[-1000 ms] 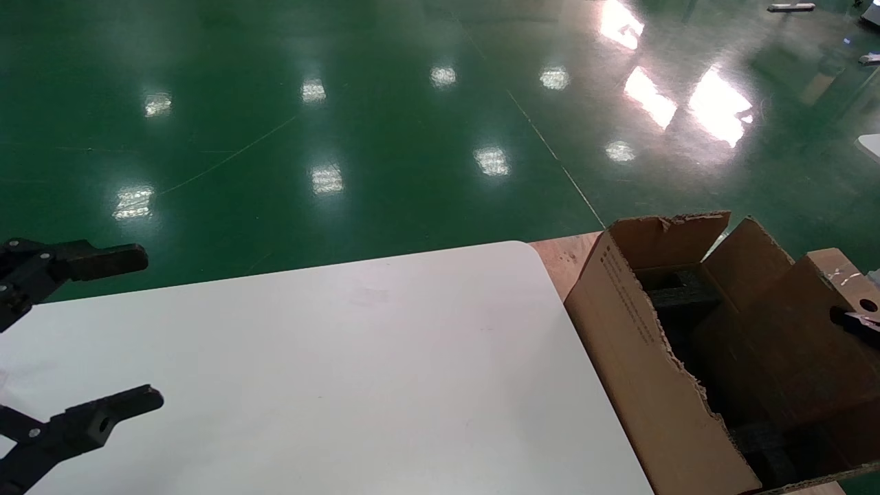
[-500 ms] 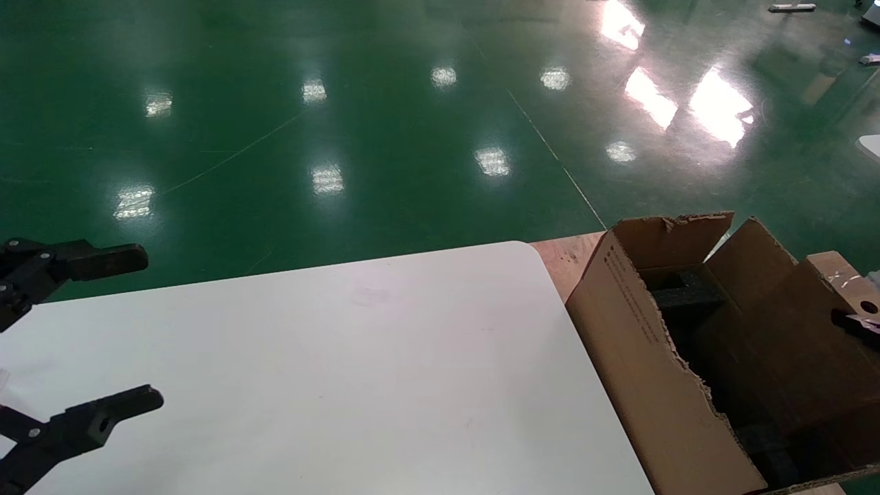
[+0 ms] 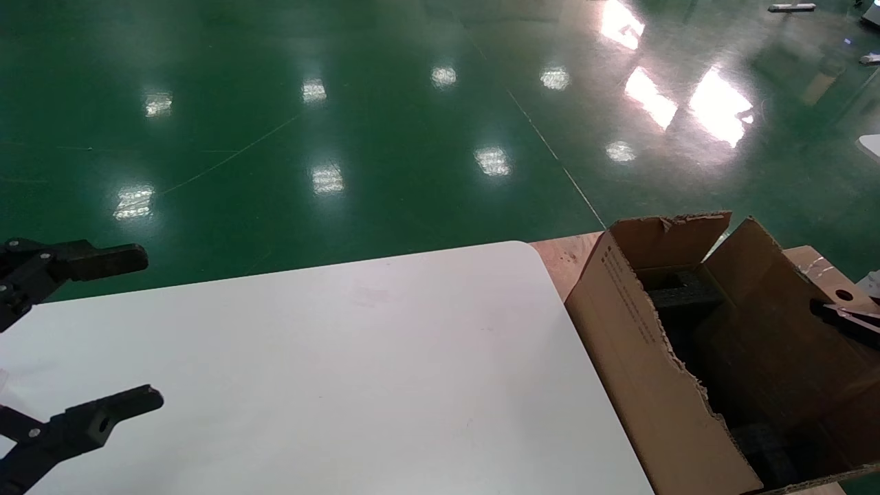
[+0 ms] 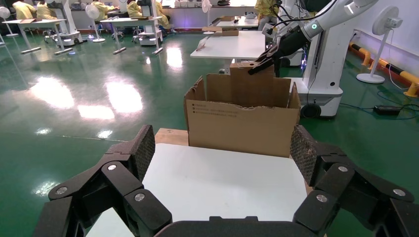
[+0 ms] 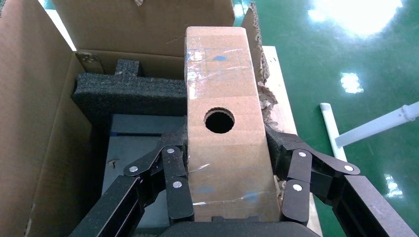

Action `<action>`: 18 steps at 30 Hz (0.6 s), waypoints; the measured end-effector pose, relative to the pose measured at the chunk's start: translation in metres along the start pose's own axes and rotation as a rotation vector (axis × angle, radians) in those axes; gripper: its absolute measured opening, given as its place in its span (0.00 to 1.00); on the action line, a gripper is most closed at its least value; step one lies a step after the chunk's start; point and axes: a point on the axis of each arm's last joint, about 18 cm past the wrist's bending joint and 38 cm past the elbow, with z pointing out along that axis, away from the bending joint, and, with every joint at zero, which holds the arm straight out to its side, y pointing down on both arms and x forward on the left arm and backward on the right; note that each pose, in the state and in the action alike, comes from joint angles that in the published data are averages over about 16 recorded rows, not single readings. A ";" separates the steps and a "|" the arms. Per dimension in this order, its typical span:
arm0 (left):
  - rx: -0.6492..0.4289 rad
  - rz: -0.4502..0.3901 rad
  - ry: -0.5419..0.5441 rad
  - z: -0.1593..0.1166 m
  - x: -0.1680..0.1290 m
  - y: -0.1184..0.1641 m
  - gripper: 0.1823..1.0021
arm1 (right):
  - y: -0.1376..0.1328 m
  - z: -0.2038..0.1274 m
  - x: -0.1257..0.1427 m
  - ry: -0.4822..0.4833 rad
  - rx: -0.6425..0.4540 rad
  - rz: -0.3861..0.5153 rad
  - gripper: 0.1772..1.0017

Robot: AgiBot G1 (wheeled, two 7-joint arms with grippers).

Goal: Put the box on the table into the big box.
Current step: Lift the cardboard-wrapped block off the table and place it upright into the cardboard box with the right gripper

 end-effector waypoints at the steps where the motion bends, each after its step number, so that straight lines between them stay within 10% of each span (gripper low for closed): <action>1: 0.000 0.000 0.000 0.000 0.000 0.000 1.00 | -0.001 0.001 0.000 -0.002 0.003 -0.001 0.35; 18: 0.000 0.000 0.000 0.000 0.000 0.000 1.00 | -0.023 0.020 -0.009 -0.043 0.054 -0.013 0.35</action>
